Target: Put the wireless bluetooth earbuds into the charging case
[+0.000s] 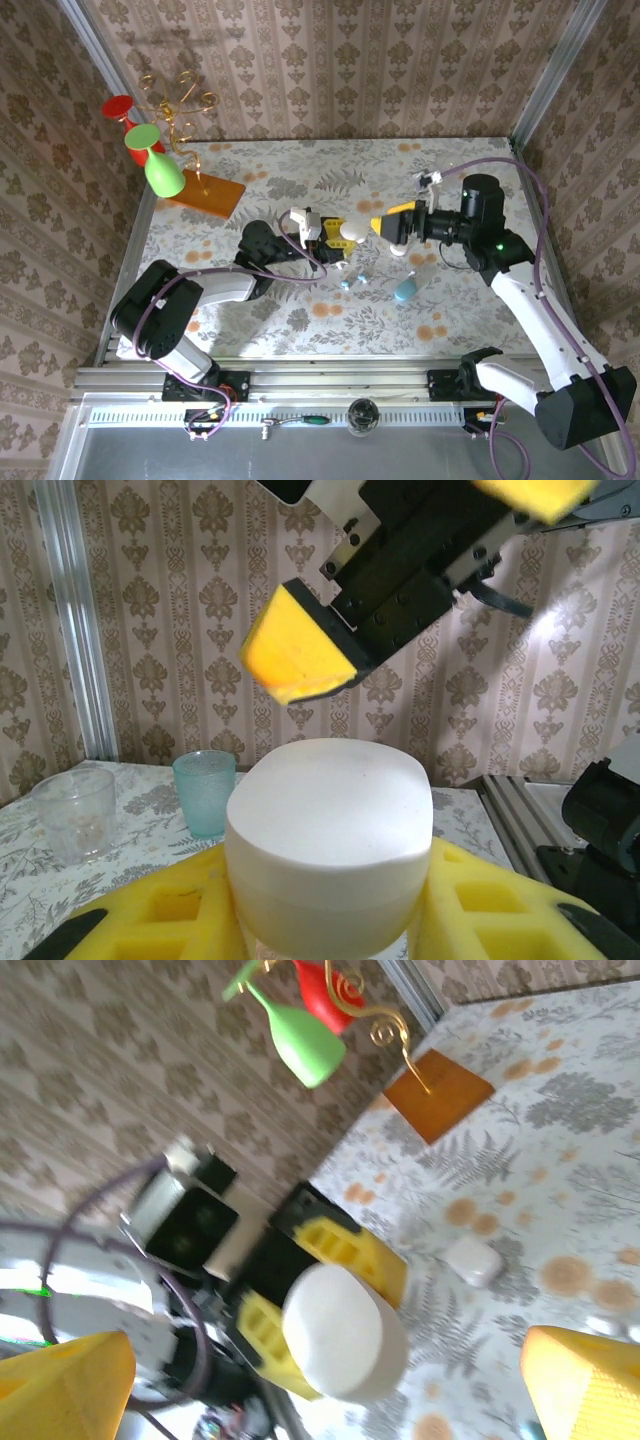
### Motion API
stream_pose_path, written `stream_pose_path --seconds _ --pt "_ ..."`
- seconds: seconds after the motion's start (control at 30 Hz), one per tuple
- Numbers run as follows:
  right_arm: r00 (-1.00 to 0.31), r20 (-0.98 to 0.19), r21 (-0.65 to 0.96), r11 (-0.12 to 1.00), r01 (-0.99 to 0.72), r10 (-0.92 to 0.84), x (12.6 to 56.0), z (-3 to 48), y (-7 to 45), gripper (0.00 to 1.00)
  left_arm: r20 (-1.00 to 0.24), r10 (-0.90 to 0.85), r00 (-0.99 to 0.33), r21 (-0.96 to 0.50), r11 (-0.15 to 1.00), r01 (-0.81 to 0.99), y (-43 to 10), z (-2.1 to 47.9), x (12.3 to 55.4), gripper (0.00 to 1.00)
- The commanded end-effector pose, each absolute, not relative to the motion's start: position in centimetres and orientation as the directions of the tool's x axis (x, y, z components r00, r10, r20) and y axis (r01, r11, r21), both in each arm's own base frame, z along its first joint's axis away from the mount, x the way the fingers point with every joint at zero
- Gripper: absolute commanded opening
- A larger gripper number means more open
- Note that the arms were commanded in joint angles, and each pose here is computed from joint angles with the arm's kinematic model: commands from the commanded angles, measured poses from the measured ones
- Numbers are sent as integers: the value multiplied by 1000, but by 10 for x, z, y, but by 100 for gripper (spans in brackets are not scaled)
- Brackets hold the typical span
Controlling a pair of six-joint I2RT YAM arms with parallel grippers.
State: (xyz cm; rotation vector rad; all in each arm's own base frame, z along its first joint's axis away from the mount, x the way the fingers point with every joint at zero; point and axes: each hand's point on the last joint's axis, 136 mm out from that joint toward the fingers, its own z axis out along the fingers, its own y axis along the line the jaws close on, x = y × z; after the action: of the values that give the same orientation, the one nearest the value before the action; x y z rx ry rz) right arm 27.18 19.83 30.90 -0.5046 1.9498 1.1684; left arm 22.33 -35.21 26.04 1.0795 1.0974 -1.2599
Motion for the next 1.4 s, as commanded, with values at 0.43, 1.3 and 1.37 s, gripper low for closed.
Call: stream_pose_path --seconds 0.43,1.3,1.37 --pt "-260 -895 -29 628 -777 -362 285 275 205 100 -986 -168 14 26 -65 998 -346 268 203 37" --pt "-323 -923 93 690 -717 -211 310 294 200 100 -987 -160 22 36 -86 996 -346 264 199 37" --pt "-305 -926 92 648 -756 -224 300 296 205 100 -987 -159 19 32 -77 997 -346 263 200 37"
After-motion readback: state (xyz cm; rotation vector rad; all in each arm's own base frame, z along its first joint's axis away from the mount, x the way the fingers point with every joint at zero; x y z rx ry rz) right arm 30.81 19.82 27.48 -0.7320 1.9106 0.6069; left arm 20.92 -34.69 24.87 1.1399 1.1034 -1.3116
